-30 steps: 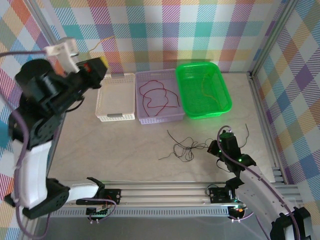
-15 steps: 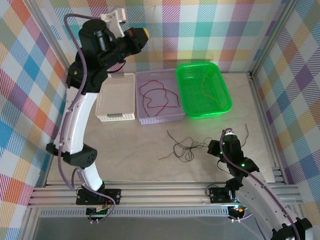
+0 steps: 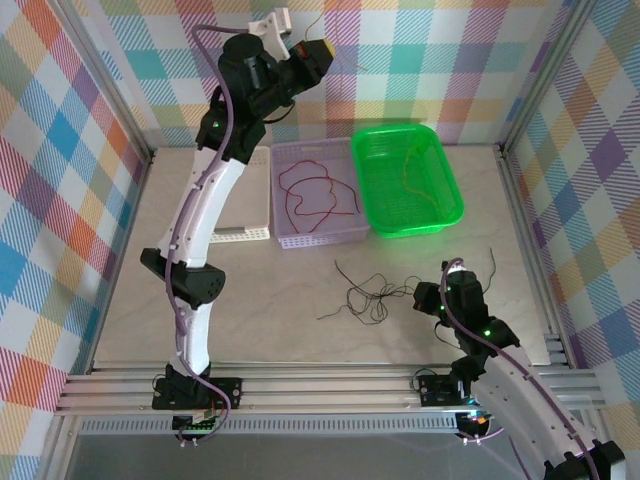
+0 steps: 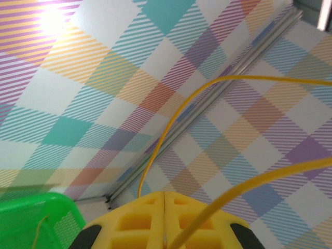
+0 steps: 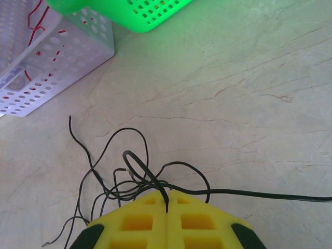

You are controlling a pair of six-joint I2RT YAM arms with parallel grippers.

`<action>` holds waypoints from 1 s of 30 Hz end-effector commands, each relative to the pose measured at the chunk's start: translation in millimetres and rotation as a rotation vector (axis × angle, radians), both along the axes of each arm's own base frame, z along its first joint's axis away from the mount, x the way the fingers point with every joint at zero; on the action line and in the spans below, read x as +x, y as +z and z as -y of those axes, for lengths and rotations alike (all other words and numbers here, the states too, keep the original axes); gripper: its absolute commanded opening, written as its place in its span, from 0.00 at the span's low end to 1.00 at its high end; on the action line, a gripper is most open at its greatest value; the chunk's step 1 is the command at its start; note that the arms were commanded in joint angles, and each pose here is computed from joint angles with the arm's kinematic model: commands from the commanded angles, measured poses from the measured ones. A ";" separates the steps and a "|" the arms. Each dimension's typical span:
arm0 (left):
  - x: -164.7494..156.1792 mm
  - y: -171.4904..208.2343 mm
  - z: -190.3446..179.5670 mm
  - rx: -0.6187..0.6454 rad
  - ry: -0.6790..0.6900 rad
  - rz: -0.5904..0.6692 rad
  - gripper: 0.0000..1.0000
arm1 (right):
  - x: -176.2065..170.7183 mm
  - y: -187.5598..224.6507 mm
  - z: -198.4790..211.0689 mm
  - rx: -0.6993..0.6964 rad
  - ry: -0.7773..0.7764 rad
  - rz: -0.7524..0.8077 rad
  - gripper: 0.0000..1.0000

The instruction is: Untangle the cables

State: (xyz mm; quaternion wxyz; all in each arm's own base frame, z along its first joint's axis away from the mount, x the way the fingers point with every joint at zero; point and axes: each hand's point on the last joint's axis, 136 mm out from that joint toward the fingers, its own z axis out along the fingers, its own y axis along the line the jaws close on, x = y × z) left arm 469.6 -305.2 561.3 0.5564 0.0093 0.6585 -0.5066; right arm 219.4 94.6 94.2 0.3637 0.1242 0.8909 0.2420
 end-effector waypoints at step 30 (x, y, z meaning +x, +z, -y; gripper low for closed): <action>65.0 -90.8 131.0 -0.204 0.042 0.130 0.00 | -12.4 9.9 -27.2 0.130 0.143 0.045 0.00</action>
